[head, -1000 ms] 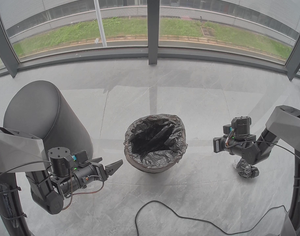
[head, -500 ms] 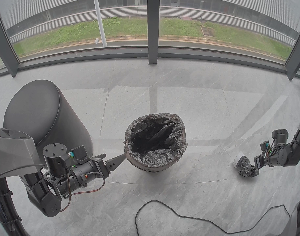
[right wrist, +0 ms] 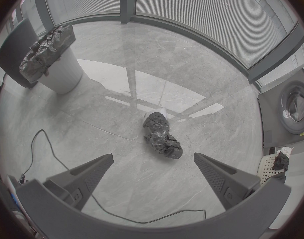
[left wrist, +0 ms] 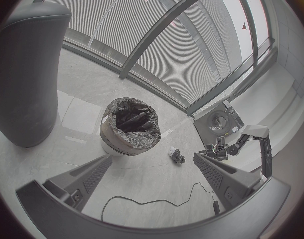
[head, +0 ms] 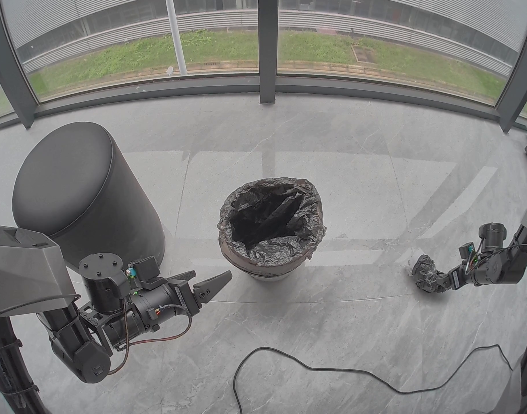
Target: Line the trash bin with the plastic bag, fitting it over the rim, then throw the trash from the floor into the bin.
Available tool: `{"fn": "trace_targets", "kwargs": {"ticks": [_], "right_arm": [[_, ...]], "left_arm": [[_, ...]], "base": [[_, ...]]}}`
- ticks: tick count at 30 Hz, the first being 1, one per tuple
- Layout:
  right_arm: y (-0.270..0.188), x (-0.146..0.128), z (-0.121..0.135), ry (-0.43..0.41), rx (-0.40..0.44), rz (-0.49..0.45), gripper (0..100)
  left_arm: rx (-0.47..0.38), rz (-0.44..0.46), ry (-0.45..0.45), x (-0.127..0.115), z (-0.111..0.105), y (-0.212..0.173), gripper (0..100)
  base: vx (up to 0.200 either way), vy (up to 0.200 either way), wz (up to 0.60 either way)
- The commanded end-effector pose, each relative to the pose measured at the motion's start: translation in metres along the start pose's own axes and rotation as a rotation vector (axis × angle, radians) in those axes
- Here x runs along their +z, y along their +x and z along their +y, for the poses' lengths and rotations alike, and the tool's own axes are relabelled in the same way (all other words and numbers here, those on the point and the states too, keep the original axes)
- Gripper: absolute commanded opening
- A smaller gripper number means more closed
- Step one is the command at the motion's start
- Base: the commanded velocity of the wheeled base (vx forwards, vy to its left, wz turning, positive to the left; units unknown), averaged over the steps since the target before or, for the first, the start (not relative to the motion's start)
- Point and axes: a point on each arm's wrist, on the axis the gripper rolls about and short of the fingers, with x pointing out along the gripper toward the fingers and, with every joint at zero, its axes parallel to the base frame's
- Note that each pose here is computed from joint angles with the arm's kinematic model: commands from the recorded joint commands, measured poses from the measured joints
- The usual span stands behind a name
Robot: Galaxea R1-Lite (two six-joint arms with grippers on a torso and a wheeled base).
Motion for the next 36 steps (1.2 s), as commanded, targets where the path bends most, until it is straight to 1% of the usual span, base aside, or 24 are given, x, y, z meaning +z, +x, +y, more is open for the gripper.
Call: {"fn": "trace_targets", "kwargs": {"ticks": [1,3,5,6,7,8,9,10,11,13,15,18,22,25,27,30,31,32,33,34,35,36], "right_arm": [[0.042,-0.008,-0.012,-0.028,0.006,0.036,100],[0.055,-0.005,-0.028,-0.079,0.008,0.061,100],[0.066,-0.006,-0.046,-0.156,0.044,0.091,100],[0.066,-0.006,-0.046,-0.156,0.044,0.091,100],[0.073,-0.005,-0.058,-0.207,0.068,0.106,100],[0.074,-0.003,-0.062,-0.223,0.077,0.118,100],[0.074,-0.003,-0.062,-0.223,0.077,0.118,100],[0.077,0.002,-0.066,-0.228,0.102,0.148,100],[0.079,0.004,-0.067,-0.227,0.105,0.152,100],[0.096,0.007,-0.074,-0.240,0.101,0.133,100],[0.101,0.015,-0.077,-0.252,0.095,0.109,100],[0.102,0.020,-0.078,-0.256,0.119,0.126,100],[0.106,0.024,-0.080,-0.279,0.141,0.143,100],[0.104,0.023,-0.078,-0.305,0.187,0.155,100],[0.105,0.025,-0.079,-0.320,0.203,0.147,100],[0.114,0.030,-0.094,-0.330,0.165,0.094,100],[0.118,0.031,-0.102,-0.334,0.142,0.077,100],[0.119,0.029,-0.106,-0.336,0.136,0.074,100],[0.124,0.014,-0.114,-0.346,0.146,0.082,100],[0.128,0.007,-0.114,-0.357,0.169,0.074,100],[0.128,0.006,-0.114,-0.359,0.173,0.071,100],[0.132,0.002,-0.111,-0.368,0.208,0.051,100]], "left_arm": [[0.020,0.009,-0.003,-0.002,0.007,0.001,100],[0.014,0.011,0.009,-0.002,0.006,0.000,100],[0.010,0.019,0.034,-0.003,0.006,-0.002,100],[0.010,0.019,0.034,-0.003,0.006,-0.002,100],[0.009,0.023,0.059,-0.004,0.006,-0.002,100],[0.008,0.026,0.068,-0.004,0.006,-0.002,100],[0.008,0.026,0.068,-0.004,0.006,-0.002,100],[-0.003,0.035,0.072,-0.005,0.005,-0.002,100],[-0.006,0.036,0.072,-0.006,0.005,-0.002,100],[-0.007,0.040,0.073,-0.007,0.005,0.000,100],[-0.004,0.036,0.074,-0.007,0.006,0.002,100],[-0.004,0.026,0.082,-0.006,0.007,0.008,100],[-0.014,0.006,0.099,-0.003,0.005,0.013,100],[-0.018,0.023,0.097,-0.007,0.004,0.013,100],[-0.020,0.034,0.098,-0.010,0.002,0.013,100],[-0.004,0.024,0.102,-0.011,-0.002,0.013,100],[0.002,0.021,0.103,-0.011,-0.003,0.014,100],[0.003,0.021,0.103,-0.011,-0.004,0.014,100],[0.007,0.021,0.102,-0.012,-0.004,0.014,100],[0.005,0.024,0.102,-0.013,-0.005,0.015,100],[0.005,0.024,0.102,-0.013,-0.005,0.015,100],[0.003,0.026,0.102,-0.014,-0.005,0.015,100]], "base": [[0.000,0.000,0.00],[0.000,0.000,0.00],[0.000,0.000,0.00],[0.000,0.000,0.00],[0.200,0.000,0.00],[0.200,0.000,0.00],[0.200,0.000,0.00],[0.200,0.000,0.00],[0.200,0.000,0.00],[0.200,0.000,0.00],[0.200,0.000,0.00],[0.200,0.000,0.00],[0.000,0.000,0.00],[0.000,0.000,0.00],[0.000,0.000,0.00],[0.000,0.000,0.00],[0.000,0.000,0.00],[0.000,0.000,0.00],[0.000,0.000,0.00],[0.000,0.000,0.00],[0.000,0.000,0.00],[0.000,0.000,0.00]]}}
